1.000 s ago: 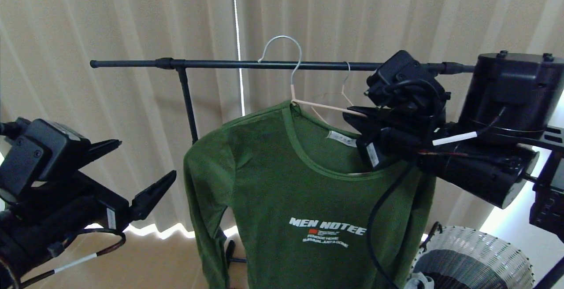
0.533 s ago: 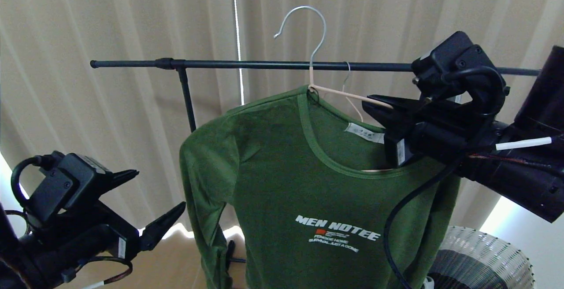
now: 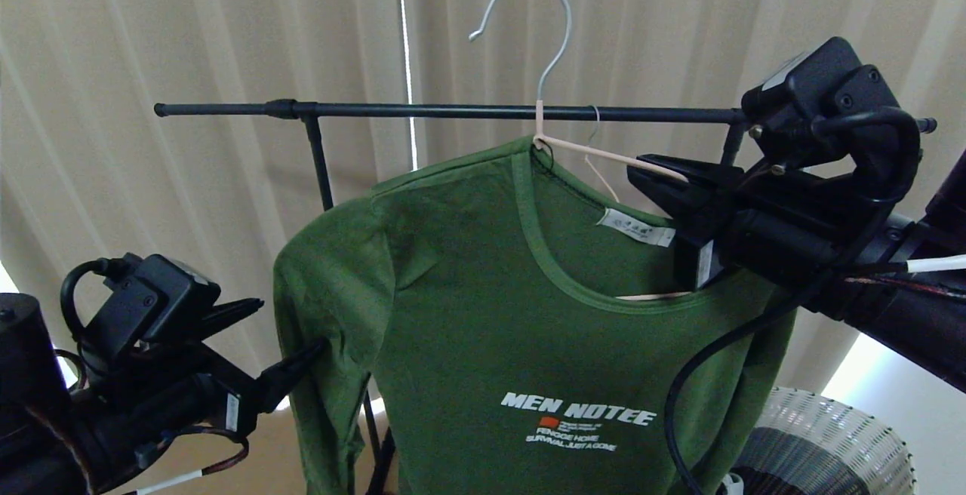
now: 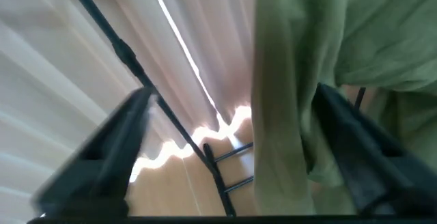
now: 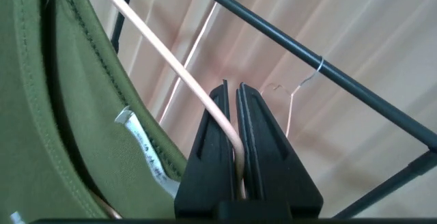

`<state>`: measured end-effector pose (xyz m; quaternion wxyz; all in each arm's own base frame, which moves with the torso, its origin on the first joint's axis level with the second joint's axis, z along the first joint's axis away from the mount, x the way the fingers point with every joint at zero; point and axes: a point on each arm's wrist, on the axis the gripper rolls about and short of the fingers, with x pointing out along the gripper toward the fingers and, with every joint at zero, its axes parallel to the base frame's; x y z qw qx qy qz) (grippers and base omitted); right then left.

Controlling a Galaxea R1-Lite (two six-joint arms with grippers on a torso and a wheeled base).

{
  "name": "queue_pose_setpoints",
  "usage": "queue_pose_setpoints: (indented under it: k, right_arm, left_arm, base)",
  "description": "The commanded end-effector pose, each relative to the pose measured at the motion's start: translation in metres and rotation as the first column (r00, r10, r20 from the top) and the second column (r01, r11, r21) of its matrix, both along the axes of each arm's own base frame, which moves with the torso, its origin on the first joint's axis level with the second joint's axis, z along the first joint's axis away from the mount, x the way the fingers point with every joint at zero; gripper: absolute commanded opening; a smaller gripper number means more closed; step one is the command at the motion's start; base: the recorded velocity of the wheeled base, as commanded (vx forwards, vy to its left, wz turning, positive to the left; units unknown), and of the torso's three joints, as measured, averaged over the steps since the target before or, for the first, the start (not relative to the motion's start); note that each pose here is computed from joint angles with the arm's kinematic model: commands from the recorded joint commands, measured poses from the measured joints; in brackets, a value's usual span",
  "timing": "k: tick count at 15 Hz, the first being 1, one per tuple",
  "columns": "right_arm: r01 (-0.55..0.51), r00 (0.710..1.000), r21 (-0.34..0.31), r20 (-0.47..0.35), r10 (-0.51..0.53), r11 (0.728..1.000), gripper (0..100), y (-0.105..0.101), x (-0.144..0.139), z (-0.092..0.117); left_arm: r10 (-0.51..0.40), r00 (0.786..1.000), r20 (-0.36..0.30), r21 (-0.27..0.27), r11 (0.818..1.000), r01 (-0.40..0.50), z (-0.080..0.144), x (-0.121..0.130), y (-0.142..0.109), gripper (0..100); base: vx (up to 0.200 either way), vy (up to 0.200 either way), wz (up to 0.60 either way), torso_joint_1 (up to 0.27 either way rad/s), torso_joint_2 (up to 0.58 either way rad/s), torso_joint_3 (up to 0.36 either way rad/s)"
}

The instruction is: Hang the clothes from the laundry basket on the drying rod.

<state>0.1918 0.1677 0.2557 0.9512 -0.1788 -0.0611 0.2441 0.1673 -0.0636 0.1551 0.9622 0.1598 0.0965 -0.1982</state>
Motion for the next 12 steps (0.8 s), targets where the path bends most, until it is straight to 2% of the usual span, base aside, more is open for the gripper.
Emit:
queue_pose_setpoints:
  k: [1,3,5,6,8,11,12]
  right_arm:
    - [0.000,1.000,0.004,0.005,0.000,1.000,0,-0.001,-0.002,0.002]
    - [0.010,1.000,0.003,0.008,-0.010,1.000,0,-0.002,-0.001,0.002]
    - [0.022,1.000,0.003,0.008,-0.022,1.000,0,-0.005,-0.001,0.002]
    - [0.040,0.999,0.008,0.013,-0.040,0.999,0,-0.010,0.001,0.004]
    - [0.045,0.999,0.009,0.016,-0.045,0.999,0,-0.012,-0.001,0.006]
    - [0.050,0.999,0.007,0.014,-0.050,0.999,0,-0.013,0.000,0.005]
    - [0.050,0.999,0.006,0.013,-0.050,0.999,0,-0.013,0.000,0.005]
  left_arm:
    - [0.004,1.000,-0.013,0.004,1.000,-0.004,-0.002,0.004,-0.001,0]
    - [0.032,0.999,-0.020,0.007,0.999,-0.031,-0.004,0.005,0.004,0]
    - [0.096,0.995,-0.035,0.019,0.995,-0.095,-0.009,0.003,0.017,0]
    - [0.164,0.986,-0.042,0.023,0.986,-0.163,-0.013,0.000,0.030,0]
    - [0.197,0.980,-0.035,0.020,0.980,-0.197,-0.012,-0.003,0.036,0]
    - [0.189,0.981,-0.036,0.018,0.982,-0.188,-0.012,-0.003,0.035,0]
    - [0.186,0.982,-0.034,0.018,0.983,-0.185,-0.012,-0.003,0.034,100]
  base:
    - [0.000,0.000,0.00,0.000,0.00,0.000]
    - [0.000,0.000,0.00,0.000,0.00,0.000]
    - [0.000,0.000,0.00,0.000,0.00,0.000]
    - [0.000,0.000,0.00,0.000,0.00,0.000]
    - [0.000,0.000,0.00,0.000,0.00,0.000]
    - [0.000,0.000,0.00,0.000,0.00,0.000]
    - [0.000,0.000,0.00,0.000,0.00,0.000]
